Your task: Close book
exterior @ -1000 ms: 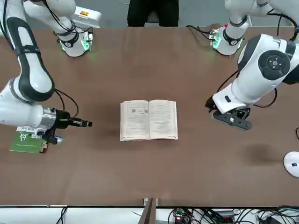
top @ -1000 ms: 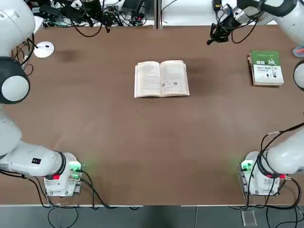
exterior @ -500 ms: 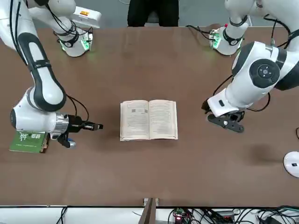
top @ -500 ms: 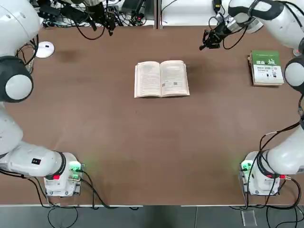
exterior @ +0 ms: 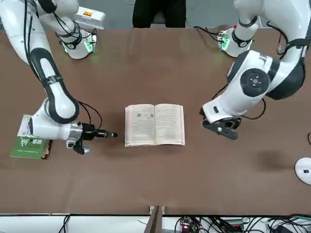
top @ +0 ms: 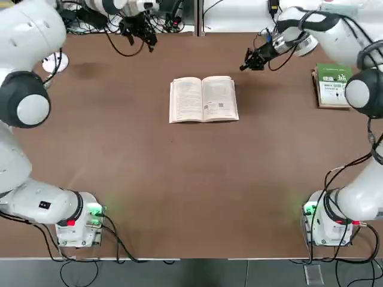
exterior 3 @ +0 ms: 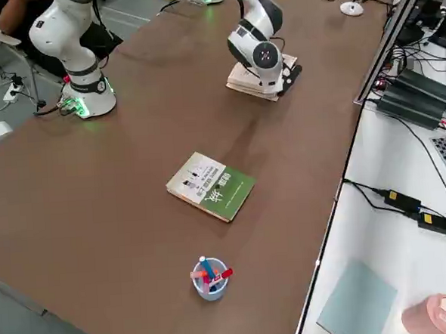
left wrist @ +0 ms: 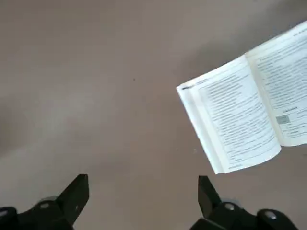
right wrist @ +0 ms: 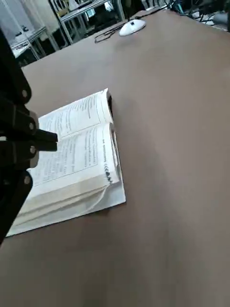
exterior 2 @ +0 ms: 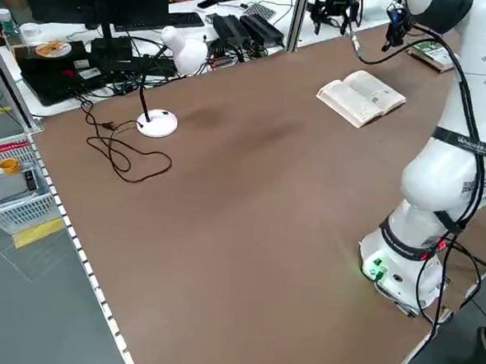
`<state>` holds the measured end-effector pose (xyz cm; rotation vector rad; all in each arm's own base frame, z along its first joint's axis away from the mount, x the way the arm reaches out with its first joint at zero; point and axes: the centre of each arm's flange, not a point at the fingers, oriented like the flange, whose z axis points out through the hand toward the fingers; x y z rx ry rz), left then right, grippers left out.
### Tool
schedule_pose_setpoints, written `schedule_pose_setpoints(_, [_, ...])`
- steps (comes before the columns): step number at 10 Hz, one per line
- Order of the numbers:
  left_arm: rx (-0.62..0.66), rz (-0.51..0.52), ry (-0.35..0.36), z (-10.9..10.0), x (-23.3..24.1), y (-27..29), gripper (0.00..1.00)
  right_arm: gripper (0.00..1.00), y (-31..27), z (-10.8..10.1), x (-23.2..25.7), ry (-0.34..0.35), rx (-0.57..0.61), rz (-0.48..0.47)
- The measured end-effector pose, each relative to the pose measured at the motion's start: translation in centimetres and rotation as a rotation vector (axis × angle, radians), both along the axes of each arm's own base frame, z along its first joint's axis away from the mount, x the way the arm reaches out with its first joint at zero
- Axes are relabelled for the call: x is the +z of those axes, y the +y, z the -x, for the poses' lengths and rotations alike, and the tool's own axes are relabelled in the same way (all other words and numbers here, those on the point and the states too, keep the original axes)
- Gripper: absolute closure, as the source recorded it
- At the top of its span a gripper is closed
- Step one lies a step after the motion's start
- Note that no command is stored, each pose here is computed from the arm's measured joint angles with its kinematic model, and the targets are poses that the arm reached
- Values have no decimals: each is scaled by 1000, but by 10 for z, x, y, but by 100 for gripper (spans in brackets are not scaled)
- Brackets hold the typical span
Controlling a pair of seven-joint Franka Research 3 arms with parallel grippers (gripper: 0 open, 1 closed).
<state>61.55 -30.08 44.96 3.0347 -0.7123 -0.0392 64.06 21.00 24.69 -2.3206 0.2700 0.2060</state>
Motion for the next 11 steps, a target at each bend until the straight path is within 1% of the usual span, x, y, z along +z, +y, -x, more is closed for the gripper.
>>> schedule_pose_setpoints(2, [-6, 4, 3, -3, -14, -5, 0, 99, 20, 5, -9, -17, 13, 14])
schedule_pose_setpoints(4, [-7, 6, 6, -7, -26, -5, 0, 99, 36, 13, -15, -17, 30, 25])
schedule_pose_setpoints(7, [-14, 10, 5, -8, -34, -10, 0, 99, 37, 25, -34, -4, 50, 41])
schedule_pose_setpoints(11, [-19, 13, 3, -8, -38, -14, 0, 99, 30, 36, -51, -15, 78, 60])
